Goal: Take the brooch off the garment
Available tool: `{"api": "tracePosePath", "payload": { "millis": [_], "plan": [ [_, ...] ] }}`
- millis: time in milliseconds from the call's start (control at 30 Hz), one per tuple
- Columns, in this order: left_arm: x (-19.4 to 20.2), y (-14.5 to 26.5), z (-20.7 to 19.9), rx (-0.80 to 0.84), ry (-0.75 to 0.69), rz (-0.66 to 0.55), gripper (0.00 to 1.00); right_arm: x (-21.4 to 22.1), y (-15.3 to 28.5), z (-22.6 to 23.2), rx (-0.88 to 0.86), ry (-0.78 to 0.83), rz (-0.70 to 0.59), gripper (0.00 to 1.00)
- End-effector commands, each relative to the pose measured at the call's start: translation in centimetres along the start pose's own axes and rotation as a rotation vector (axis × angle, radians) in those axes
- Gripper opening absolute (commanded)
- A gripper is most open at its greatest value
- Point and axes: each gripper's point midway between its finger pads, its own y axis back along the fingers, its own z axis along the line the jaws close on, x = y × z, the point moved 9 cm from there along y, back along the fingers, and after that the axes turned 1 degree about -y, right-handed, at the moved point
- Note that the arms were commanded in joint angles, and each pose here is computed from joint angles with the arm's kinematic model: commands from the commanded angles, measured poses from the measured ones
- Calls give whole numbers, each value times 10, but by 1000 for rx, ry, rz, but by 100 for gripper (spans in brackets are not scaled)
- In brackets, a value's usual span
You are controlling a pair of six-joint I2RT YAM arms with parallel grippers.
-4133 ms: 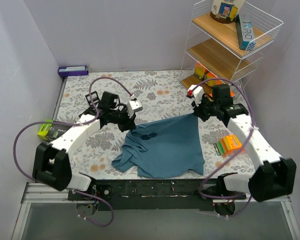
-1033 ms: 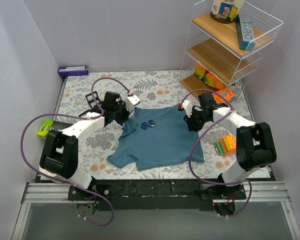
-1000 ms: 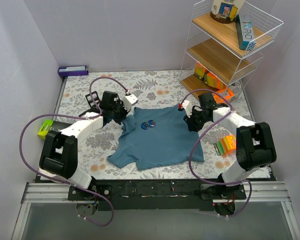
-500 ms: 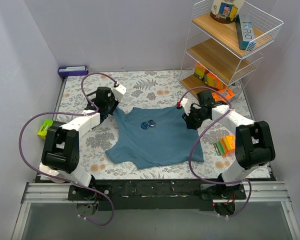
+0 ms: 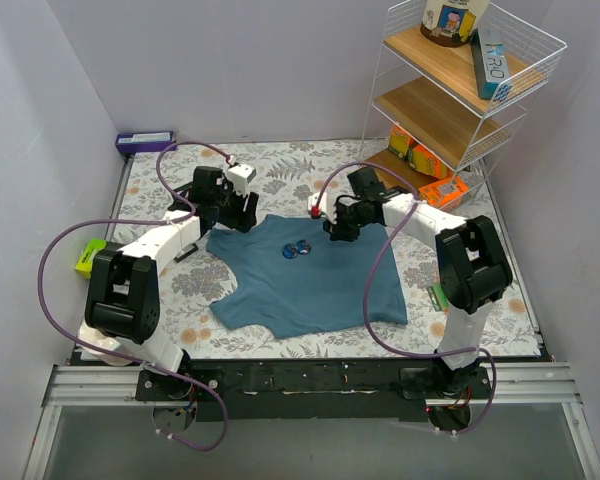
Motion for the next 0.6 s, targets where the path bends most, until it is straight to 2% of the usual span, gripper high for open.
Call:
{"api": "tracePosePath", "payload": {
  "millis": [0,67,133,300,567],
  "plan": [
    [16,7,-47,398,300,111,56,-32,-25,-5,-18,267,-77,32],
    [22,10,-57,488,362,121,56,-36,-33,-4,-9,339,-90,33],
    [29,11,-62,499,420,128,56,-37,-43,-1,-7,417,-94,34],
    [36,12,-61,462,417,130,60,-40,-55,5,-22,517,-95,34],
    [43,4,-61,450,455,145,61,-35,-64,19,-84,581,-80,39]
  ]
}}
